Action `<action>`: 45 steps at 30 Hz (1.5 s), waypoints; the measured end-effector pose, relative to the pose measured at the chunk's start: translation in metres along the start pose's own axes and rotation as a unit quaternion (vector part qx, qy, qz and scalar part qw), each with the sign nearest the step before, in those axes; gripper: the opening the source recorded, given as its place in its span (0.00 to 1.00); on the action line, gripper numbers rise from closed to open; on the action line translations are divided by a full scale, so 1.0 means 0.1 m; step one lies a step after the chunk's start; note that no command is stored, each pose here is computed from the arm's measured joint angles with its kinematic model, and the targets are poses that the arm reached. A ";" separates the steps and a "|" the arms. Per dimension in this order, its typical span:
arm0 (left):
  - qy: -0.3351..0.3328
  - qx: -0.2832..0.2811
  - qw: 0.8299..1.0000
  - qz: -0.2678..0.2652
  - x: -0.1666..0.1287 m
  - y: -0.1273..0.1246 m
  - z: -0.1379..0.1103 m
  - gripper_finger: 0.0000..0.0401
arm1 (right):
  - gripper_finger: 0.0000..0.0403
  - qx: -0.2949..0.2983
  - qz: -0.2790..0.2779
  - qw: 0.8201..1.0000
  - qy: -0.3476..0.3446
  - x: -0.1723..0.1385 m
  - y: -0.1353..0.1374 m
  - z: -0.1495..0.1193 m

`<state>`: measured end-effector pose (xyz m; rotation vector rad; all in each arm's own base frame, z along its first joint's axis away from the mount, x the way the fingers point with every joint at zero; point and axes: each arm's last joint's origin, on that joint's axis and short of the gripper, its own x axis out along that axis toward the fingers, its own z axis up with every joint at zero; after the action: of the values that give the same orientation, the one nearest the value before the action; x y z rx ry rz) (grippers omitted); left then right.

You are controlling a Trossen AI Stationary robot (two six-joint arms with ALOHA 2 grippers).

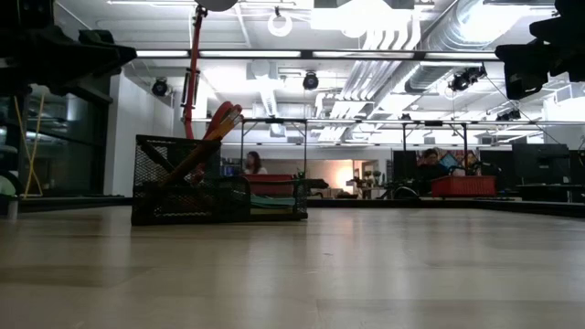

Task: Pick and place office supplies into organizer
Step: Return to Home Position

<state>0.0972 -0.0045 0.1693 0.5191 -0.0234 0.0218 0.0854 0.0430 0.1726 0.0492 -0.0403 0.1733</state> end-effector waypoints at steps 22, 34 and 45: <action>0.037 0.004 0.999 -0.021 0.05 -0.04 -0.06 0.38 | 0.47 0.000 0.000 1.000 0.000 0.00 0.00 0.00; 0.036 0.004 0.999 -0.021 0.05 -0.04 -0.06 0.38 | 0.47 0.000 0.000 1.000 0.000 0.00 0.00 0.00; 0.036 0.004 0.999 -0.021 0.05 -0.04 -0.06 0.38 | 0.47 0.000 0.000 1.000 0.000 0.00 0.00 0.00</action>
<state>0.1024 -0.0049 0.1625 0.5256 0.0581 -0.0007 0.0854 0.0430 0.1726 0.0495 -0.0404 0.1734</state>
